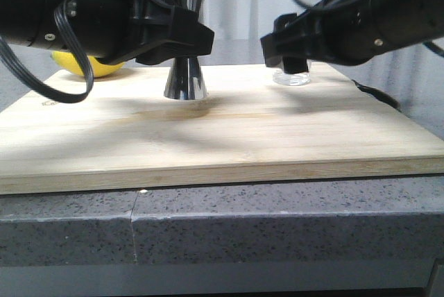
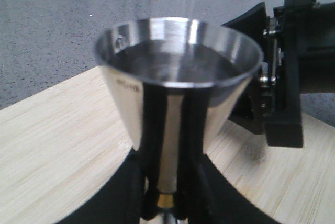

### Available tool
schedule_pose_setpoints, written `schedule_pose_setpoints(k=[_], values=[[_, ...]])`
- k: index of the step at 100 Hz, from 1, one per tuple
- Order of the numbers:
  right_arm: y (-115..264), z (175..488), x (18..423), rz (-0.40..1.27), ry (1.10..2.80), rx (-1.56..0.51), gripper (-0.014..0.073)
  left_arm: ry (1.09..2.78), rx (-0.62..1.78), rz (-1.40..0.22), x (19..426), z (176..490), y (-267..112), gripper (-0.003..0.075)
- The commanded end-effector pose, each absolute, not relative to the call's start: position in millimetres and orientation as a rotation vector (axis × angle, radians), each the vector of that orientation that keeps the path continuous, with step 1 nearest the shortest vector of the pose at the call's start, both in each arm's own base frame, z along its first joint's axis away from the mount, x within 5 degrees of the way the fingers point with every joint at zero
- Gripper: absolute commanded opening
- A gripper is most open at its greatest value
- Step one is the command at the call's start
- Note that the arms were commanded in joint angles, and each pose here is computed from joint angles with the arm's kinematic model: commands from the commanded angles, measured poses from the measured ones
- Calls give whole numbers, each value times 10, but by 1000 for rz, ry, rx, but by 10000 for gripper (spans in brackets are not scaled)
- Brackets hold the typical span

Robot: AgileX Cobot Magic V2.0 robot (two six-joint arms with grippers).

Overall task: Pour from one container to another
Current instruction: 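Open the right gripper and withdraw it from the beaker, then set the filled jigger down on the board with the left gripper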

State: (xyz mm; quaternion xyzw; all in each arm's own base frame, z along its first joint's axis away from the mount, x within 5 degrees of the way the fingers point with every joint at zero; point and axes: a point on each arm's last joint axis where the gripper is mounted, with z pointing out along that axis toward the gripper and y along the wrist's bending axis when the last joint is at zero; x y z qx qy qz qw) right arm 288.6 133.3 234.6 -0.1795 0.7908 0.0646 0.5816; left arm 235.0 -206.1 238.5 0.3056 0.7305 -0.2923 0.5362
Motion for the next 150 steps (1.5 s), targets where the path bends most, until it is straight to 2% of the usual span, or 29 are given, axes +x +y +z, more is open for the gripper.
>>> schedule_pose_setpoints(k=[1, 21, 75, 96, 150], values=[[1286, 2650, 2834, 173, 1767, -376, 517, 1589, 680, -765, 2340, 2690, -2080, -19], [1251, 2802, 2659, 223, 1822, -411, 517, 1589, 638, -735, 2438, 2699, -1965, -19], [1019, 3518, 2177, 274, 1579, -350, 517, 1549, 585, -704, 2565, 2744, -1793, -19], [978, 3610, 2096, 280, 1542, -339, 516, 1537, 593, -704, 2562, 2744, -1796, -19], [978, 3610, 2096, 280, 1542, -339, 514, 1529, 611, -737, 2639, 2566, -1874, -19]])
